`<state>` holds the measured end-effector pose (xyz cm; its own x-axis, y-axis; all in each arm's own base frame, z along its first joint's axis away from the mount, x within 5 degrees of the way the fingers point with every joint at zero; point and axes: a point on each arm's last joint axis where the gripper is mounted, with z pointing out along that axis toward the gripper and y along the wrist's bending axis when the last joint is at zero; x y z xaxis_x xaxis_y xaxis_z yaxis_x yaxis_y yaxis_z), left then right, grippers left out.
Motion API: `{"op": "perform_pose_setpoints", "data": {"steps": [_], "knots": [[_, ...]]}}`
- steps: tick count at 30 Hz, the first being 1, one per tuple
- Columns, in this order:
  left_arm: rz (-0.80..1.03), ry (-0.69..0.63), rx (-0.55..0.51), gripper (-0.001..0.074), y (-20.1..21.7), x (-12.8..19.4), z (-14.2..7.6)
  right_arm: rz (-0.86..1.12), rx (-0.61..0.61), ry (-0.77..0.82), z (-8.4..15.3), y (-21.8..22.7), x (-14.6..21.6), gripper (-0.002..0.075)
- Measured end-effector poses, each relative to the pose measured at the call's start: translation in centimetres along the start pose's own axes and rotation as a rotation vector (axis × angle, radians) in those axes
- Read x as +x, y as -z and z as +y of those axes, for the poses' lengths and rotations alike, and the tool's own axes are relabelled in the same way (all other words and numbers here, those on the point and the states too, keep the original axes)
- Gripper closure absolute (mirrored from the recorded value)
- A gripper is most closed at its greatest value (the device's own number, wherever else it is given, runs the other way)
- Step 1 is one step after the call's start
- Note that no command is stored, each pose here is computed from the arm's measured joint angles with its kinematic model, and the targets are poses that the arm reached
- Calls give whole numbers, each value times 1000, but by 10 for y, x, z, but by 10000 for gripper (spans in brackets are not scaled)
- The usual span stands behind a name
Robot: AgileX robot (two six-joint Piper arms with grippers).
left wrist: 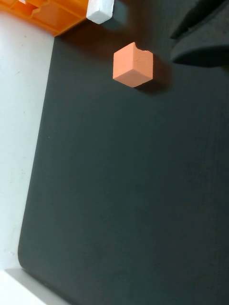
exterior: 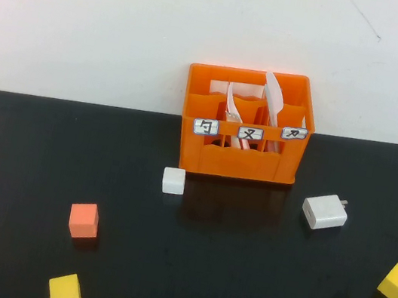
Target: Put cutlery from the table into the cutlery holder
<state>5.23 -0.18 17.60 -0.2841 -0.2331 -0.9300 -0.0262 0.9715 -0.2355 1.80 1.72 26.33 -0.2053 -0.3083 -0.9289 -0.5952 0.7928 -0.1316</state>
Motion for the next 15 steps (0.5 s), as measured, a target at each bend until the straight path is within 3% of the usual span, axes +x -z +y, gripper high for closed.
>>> {"op": "perform_pose_setpoints", "data": {"steps": [11,15], "knots": [[0,0,0,736,0,0,0,2,8,6,-1,0,0,728],[0,0,0,736,0,0,0,11,86,-2,-4,0,0,728]]}}
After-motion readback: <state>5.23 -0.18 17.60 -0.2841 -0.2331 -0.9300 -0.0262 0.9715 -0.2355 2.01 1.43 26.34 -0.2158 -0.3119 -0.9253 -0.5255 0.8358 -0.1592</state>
